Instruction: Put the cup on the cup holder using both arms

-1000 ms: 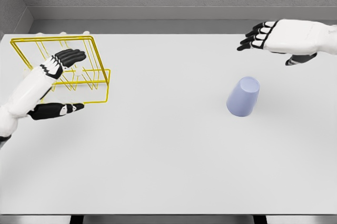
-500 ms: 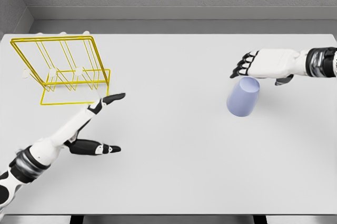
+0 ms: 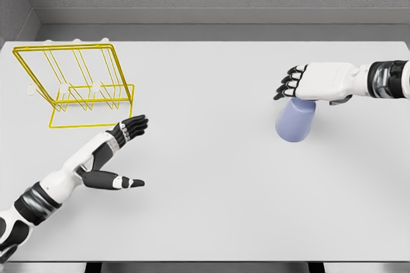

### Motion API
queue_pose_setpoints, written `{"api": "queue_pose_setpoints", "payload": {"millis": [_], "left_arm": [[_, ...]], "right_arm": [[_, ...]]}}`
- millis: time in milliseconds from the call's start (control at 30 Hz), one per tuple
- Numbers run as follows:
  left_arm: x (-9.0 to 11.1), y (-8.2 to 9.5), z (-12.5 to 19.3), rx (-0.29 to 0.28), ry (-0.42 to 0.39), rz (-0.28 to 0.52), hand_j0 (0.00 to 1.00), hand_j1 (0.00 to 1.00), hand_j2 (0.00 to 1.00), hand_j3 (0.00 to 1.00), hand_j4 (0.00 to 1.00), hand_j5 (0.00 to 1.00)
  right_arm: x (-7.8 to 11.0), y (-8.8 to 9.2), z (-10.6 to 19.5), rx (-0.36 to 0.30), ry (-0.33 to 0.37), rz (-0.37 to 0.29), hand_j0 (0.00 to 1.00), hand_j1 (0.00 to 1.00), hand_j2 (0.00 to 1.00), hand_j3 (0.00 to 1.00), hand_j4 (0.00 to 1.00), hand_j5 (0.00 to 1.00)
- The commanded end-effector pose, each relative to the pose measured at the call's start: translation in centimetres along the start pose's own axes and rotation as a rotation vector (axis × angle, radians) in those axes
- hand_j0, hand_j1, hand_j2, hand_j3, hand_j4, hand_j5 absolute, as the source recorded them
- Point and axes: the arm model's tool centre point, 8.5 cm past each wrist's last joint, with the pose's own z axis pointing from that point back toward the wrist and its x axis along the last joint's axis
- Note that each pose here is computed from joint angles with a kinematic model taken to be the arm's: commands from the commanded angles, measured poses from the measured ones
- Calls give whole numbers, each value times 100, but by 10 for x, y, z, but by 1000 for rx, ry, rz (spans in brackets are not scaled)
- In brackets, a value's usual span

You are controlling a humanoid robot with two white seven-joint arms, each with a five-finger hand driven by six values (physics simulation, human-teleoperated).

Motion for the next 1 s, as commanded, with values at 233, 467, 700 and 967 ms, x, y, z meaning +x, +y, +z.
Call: {"api": "queue_pose_setpoints", "payload": {"millis": [233,467,700,967], "left_arm": [[-12,3,1,25,39,34,100,100,100,100,100,100],[-39,3,-13,71,124,72,100,100,100,100,100,100],[-38,7,-17,76,119,65,100,100,100,100,100,100],[-36,8,-19,77,111,61,100,100,100,100,100,100]], "right_arm": [[20,0,-1,-2,-43,27,99,99,99,99,99,99],[21,3,-2,4,-46,23,99,99,99,99,99,99],[20,11,-9,25,-47,11,99,99,99,99,99,99],[17,16,-20,33,-46,-14,97,97,97,97,97,97]]}}
